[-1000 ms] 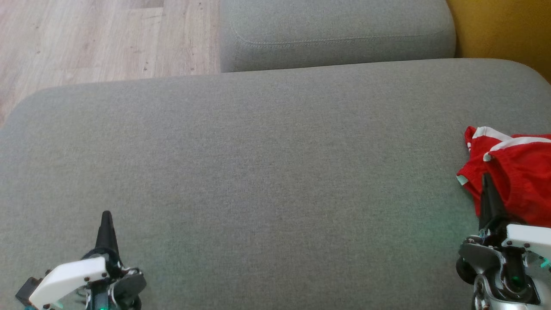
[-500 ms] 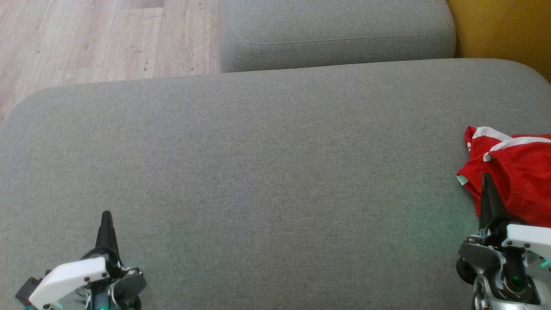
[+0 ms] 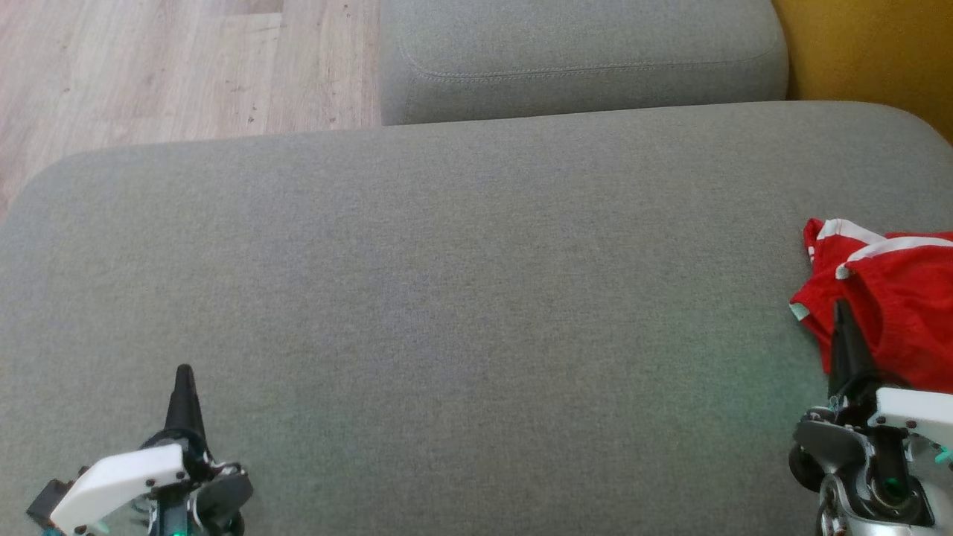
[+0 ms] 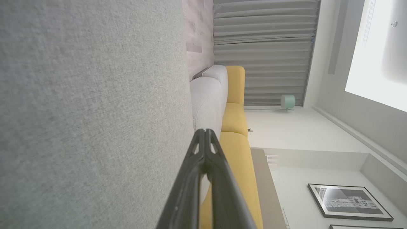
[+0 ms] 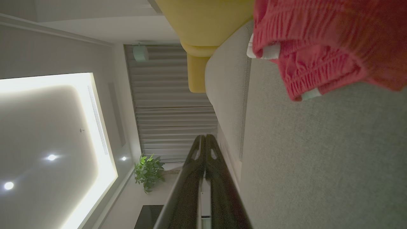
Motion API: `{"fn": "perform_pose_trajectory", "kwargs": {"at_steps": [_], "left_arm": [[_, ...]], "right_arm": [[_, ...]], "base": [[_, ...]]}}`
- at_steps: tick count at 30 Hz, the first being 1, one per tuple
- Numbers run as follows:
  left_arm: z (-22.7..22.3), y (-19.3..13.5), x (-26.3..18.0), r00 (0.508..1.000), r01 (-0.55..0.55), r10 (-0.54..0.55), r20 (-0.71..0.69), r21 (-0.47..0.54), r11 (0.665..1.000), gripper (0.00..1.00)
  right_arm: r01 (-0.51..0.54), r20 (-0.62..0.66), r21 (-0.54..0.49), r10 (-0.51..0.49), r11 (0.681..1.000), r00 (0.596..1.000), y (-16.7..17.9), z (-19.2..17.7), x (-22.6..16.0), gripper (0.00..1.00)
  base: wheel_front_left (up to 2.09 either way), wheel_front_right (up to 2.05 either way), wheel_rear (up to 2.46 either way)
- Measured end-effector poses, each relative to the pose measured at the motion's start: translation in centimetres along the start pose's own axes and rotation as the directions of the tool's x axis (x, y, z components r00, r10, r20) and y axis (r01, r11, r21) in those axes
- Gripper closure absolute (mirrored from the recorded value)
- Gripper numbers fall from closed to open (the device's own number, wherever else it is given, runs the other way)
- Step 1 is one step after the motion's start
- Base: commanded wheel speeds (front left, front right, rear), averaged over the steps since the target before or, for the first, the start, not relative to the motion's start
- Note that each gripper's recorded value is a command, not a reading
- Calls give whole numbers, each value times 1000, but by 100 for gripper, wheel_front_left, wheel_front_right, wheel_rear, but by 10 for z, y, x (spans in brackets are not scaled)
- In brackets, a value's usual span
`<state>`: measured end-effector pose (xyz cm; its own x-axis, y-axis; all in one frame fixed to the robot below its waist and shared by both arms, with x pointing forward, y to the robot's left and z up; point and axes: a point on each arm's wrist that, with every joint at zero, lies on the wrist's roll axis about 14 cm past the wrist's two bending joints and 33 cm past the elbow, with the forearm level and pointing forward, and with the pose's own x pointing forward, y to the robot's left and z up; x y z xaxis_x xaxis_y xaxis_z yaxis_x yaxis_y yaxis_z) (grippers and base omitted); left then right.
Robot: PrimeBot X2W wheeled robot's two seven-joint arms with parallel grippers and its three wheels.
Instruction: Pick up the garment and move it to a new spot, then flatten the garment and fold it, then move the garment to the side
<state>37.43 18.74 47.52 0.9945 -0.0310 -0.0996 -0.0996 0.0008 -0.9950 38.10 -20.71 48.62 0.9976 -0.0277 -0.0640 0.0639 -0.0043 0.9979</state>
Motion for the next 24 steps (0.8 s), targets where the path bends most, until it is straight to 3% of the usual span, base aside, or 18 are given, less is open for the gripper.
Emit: {"fn": "perform_pose_trajectory", "kwargs": {"at_steps": [24], "left_arm": [[0,0,0,1000,0,0,0,0,1000,100]], "right_arm": [[0,0,0,0,1000,1000,0,0,0,100]], "base": [[0,0,0]]}}
